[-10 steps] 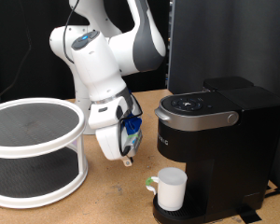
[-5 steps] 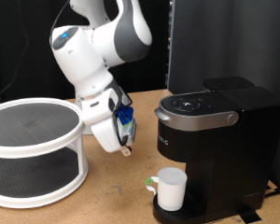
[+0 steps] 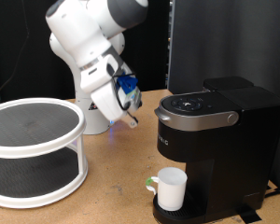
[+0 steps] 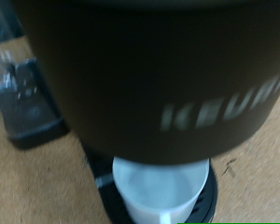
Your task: Make a cup of coffee with the keurig machine
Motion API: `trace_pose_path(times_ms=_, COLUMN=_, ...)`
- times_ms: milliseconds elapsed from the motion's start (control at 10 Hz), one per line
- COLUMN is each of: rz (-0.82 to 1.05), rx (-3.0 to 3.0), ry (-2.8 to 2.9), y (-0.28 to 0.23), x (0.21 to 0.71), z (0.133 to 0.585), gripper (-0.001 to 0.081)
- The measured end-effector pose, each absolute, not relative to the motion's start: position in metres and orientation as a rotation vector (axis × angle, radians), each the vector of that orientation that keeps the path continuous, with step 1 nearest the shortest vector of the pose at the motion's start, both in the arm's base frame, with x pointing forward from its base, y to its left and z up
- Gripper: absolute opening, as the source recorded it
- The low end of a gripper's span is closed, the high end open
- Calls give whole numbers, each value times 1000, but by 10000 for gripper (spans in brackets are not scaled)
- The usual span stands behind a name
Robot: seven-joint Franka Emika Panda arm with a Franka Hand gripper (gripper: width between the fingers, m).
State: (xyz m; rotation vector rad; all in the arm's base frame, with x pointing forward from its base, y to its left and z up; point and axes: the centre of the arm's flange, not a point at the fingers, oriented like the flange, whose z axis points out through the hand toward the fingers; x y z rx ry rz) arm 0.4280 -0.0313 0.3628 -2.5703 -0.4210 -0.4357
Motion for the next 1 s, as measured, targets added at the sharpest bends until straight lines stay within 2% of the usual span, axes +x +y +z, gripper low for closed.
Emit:
trace_pose_path(times_ms=300, rz=-488, rx=-2555, ry=-396, y=-26, x=434, z=409, gripper=806)
trace_pose_path(times_ms=1000, rz=-470, rx=-2548, ry=-396, y=-31, x=434, z=506, gripper=806)
